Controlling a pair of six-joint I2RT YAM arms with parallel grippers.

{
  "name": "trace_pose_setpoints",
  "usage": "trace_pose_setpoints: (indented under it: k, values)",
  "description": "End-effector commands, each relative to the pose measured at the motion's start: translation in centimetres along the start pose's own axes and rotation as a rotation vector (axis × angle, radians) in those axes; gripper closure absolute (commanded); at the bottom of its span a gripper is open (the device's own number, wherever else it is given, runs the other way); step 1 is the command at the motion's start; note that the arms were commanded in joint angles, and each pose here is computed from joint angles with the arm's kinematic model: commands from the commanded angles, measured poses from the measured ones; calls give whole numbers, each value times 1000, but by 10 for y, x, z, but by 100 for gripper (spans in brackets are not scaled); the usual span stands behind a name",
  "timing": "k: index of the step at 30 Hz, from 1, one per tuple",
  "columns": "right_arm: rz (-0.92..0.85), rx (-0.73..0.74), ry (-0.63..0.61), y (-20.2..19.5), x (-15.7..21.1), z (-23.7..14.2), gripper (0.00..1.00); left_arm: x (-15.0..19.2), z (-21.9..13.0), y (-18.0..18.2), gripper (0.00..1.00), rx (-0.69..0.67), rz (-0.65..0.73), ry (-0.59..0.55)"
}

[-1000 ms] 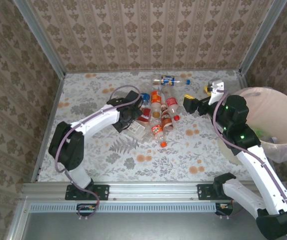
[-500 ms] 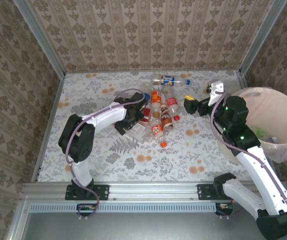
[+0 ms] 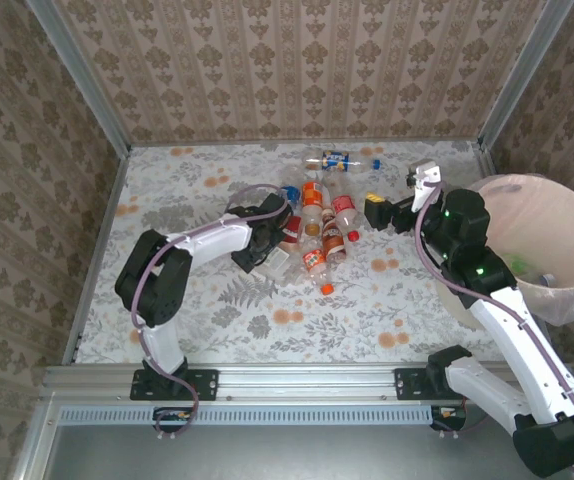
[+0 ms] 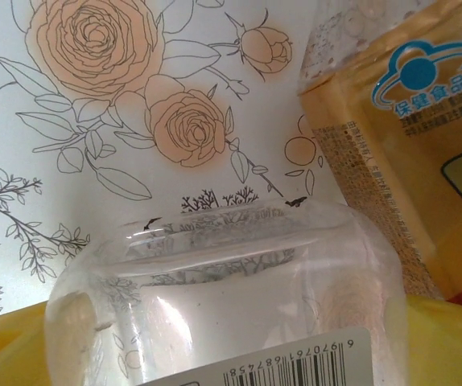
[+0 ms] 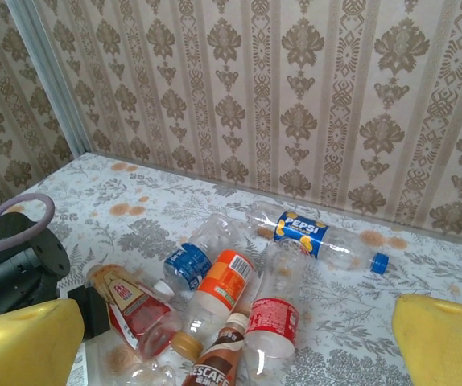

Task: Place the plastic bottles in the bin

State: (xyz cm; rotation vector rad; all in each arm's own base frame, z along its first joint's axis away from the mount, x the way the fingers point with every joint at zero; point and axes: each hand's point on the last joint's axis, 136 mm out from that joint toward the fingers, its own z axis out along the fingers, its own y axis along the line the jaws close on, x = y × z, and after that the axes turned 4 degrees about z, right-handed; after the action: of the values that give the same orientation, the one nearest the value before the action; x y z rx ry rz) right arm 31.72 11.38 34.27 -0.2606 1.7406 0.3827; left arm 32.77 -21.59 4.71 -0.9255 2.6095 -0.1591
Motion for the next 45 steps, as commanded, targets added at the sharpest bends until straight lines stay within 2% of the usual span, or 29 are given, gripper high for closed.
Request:
trace_pose_setpoints:
  k: [1,4,9,15,21,26,31,38,45]
  values:
    - [-25,-1,-19,3,-12,-2,0,2,18,16,11,-34,-34,-3]
    - [-24,-5,-15,5,-11,0,0,2,20,18,12,-40,-25,0]
    - [-25,-16,-9,8,-10,1,0,-4,12,14,21,-25,21,-16]
    - [44,-57,10,14,2,10,0,-22,-21,-4,22,70,114,-89]
    - [210,-106,12,22,18,18,0,-47,-69,-17,23,166,189,-247]
    - [334,-174,29,34,30,28,0,-60,-110,-51,23,358,290,-334]
    - [360,-250,89,47,41,36,0,-61,-155,-89,24,572,412,-373]
    - [458,-342,171,66,50,51,0,-44,-224,-146,26,948,534,-368]
    - [440,-425,169,89,48,57,0,-25,-260,-175,27,1139,607,-319]
